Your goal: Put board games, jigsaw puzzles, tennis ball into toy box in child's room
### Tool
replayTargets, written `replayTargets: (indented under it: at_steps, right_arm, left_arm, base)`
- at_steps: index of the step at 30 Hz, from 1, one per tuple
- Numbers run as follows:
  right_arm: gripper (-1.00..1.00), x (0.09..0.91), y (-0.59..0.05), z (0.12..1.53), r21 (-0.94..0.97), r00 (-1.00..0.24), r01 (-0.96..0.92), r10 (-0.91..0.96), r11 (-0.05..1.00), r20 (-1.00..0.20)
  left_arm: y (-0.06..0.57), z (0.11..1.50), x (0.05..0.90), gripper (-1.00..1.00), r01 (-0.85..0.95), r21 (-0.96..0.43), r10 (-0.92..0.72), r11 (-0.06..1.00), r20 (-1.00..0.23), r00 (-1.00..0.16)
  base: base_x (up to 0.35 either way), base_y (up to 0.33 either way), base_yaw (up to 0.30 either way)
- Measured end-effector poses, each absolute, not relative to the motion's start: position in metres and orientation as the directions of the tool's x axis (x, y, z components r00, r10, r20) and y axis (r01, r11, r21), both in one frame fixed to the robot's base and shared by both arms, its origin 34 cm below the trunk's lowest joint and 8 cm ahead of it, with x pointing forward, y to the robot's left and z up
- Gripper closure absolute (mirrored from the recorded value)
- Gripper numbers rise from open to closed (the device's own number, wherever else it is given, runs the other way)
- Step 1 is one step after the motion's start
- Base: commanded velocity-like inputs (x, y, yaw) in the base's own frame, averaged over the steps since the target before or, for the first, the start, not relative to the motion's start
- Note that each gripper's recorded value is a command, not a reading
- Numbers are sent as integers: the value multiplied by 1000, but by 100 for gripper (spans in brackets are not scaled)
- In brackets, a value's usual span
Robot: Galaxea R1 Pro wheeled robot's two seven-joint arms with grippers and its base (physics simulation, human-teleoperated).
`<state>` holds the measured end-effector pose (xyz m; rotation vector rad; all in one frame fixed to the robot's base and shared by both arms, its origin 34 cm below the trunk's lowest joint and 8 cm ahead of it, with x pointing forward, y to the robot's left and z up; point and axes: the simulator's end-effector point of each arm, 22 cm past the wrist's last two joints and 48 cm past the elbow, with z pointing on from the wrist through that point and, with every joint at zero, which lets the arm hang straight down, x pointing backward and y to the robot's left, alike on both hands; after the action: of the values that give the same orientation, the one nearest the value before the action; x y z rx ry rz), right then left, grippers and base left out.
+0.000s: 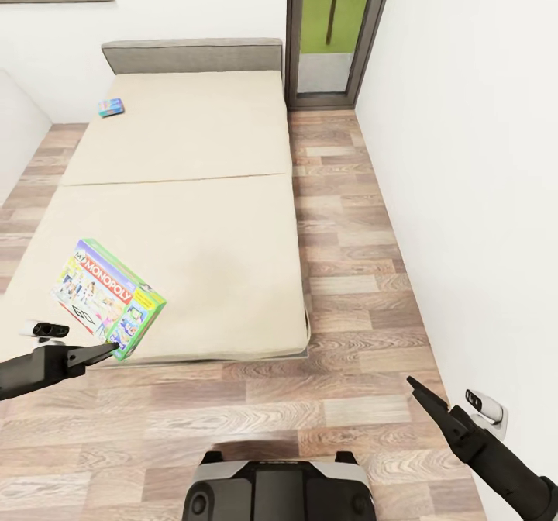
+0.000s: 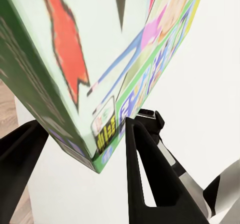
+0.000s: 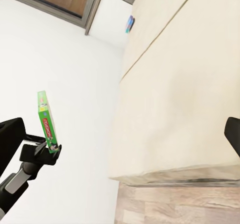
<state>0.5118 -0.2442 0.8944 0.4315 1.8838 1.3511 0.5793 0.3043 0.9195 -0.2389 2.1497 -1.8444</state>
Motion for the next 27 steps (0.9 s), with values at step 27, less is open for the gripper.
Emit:
replayTargets:
  at_steps: [27]
  right_arm:
    - [-100,517,-245,910,902,-634,-187,654,388,-413]
  left_arm:
    - [303,938,582,100,105,-981,-313,161,-152,-938]
  base:
    - [1,17,0]
